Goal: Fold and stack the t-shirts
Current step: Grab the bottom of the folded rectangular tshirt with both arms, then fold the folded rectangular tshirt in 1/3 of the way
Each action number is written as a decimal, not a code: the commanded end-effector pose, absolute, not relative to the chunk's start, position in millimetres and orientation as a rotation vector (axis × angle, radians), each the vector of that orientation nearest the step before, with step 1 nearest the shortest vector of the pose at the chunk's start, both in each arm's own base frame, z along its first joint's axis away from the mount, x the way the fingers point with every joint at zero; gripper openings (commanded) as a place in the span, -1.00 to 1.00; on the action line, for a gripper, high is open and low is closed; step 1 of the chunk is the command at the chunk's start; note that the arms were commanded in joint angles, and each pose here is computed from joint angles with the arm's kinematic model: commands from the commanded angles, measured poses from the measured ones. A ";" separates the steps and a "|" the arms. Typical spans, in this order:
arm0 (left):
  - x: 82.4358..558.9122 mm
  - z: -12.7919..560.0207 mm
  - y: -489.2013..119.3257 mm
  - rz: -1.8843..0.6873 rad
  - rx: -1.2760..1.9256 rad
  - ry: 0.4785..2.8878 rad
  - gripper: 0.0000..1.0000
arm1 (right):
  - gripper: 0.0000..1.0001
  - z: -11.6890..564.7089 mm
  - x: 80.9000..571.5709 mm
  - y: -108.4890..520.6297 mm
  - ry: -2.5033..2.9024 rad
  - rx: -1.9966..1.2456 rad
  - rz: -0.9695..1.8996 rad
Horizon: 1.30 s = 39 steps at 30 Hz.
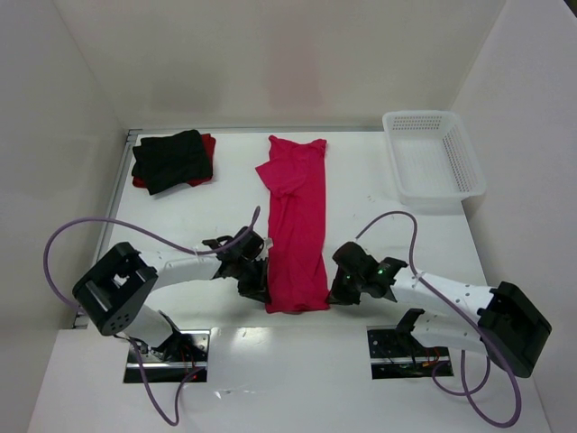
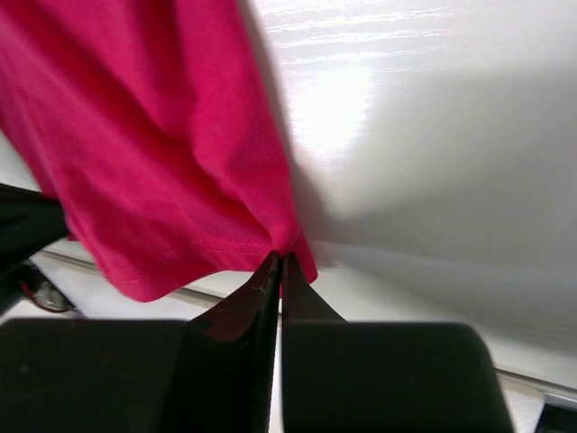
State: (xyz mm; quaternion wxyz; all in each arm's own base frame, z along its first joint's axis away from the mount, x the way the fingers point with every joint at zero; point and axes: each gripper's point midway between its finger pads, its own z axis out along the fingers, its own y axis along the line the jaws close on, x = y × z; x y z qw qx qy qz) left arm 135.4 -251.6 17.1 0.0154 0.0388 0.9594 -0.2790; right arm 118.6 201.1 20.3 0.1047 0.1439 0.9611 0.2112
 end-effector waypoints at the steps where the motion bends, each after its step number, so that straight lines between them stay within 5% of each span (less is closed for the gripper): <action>1: 133.3 19.1 -259.2 -0.887 0.139 2.984 -1.00 | -0.99 36.8 131.2 211.5 2.738 0.415 0.709; 18: 165.1 115.2 -266.0 -0.914 0.135 2.712 -1.00 | -0.99 113.0 171.8 232.2 2.570 0.321 0.746; 24: 208.6 155.7 -263.4 -0.922 0.134 2.558 -1.00 | -0.99 155.5 210.9 243.8 2.452 0.326 0.755; 39: 363.7 134.7 -242.4 -0.884 0.105 2.514 -1.00 | -0.99 164.4 371.0 179.3 2.237 0.475 0.487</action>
